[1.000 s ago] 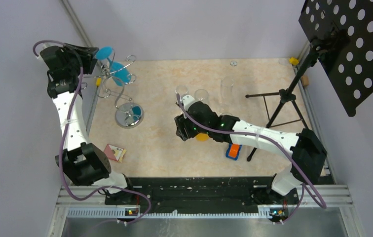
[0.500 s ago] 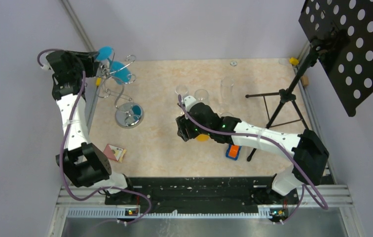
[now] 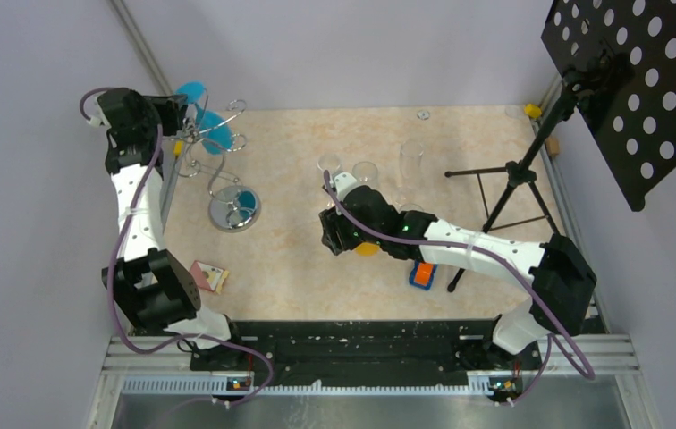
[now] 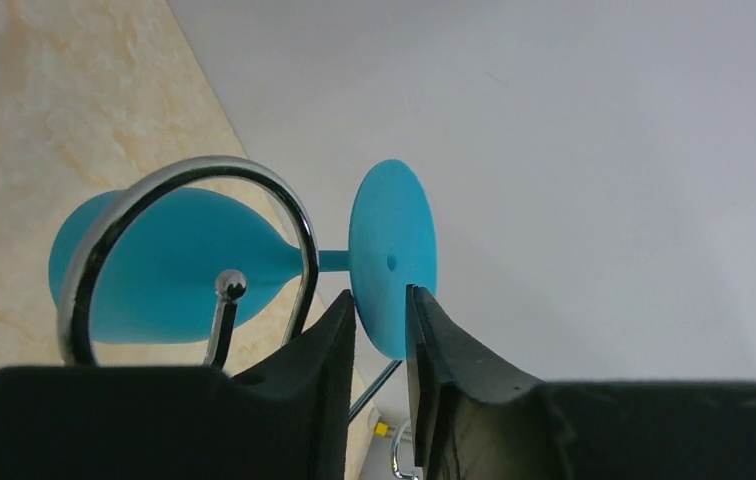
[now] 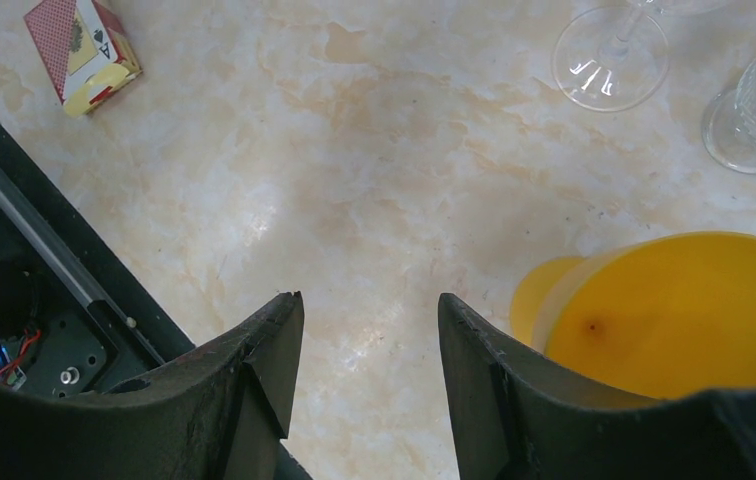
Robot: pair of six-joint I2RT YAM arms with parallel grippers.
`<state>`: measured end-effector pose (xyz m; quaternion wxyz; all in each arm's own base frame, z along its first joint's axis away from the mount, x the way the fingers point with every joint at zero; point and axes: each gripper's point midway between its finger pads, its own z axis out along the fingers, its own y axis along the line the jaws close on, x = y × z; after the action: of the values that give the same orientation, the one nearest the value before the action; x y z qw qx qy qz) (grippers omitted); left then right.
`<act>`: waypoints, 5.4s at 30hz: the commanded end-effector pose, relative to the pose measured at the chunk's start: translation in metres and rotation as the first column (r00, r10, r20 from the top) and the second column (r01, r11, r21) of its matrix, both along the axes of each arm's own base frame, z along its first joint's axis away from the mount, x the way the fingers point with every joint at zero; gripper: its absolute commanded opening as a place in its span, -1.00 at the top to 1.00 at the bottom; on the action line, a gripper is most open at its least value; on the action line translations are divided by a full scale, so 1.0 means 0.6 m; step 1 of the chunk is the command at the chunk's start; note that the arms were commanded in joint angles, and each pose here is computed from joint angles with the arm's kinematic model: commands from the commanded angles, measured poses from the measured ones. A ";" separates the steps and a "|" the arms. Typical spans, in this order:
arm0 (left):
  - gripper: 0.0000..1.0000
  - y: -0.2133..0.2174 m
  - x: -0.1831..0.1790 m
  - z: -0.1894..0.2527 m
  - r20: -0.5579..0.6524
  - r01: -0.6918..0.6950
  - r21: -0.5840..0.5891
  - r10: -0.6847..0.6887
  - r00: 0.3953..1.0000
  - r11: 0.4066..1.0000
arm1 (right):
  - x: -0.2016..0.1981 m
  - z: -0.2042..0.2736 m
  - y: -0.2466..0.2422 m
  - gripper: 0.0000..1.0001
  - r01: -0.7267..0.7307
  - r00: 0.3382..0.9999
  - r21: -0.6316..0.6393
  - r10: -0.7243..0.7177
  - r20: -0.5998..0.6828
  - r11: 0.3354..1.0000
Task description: Take the wine glass off the wine glass rack
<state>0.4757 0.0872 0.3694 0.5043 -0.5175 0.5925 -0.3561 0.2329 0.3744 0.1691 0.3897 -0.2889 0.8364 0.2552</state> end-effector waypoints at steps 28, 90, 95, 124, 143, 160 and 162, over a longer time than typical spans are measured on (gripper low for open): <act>1.00 -0.054 -0.015 0.128 0.362 0.164 -0.098 -0.118 0.925 0.982 | -0.010 0.038 0.005 -0.06 -0.001 1.000 0.069 0.000 0.024 0.998; 1.00 -0.096 -0.141 0.330 0.769 0.279 0.270 -0.381 0.514 0.922 | -0.023 0.139 0.016 -0.40 -0.018 0.999 0.254 0.005 0.052 0.967; 1.00 -0.154 -0.193 0.344 0.826 0.423 0.216 -0.395 0.402 0.880 | -0.032 0.239 0.032 -0.42 -0.069 0.994 0.433 0.024 0.108 0.899; 1.00 -0.359 -0.454 0.339 0.766 0.815 -0.053 -0.500 0.404 0.577 | -0.003 0.572 -0.072 -0.60 -0.327 0.943 0.903 0.032 0.331 0.279; 0.20 -0.367 -0.483 0.321 0.708 0.750 0.029 -0.543 0.452 0.661 | -0.075 0.597 -0.070 1.00 -0.496 0.843 0.868 0.231 0.486 -0.016; -0.74 -0.343 -0.401 0.135 0.153 0.530 0.560 -0.708 0.689 0.637 | 0.071 0.399 -0.078 1.00 0.118 0.944 0.681 -0.294 0.148 0.723; -0.76 -0.340 -0.402 0.133 0.128 0.528 0.581 -0.710 0.692 0.619 | 0.062 0.383 -0.067 1.00 0.117 0.950 0.627 -0.272 0.156 0.770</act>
<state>0.2272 -0.1252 0.4795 0.5579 -0.0816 0.6557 -0.5021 0.2674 0.3353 0.4276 0.5782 -0.0458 0.6143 0.5350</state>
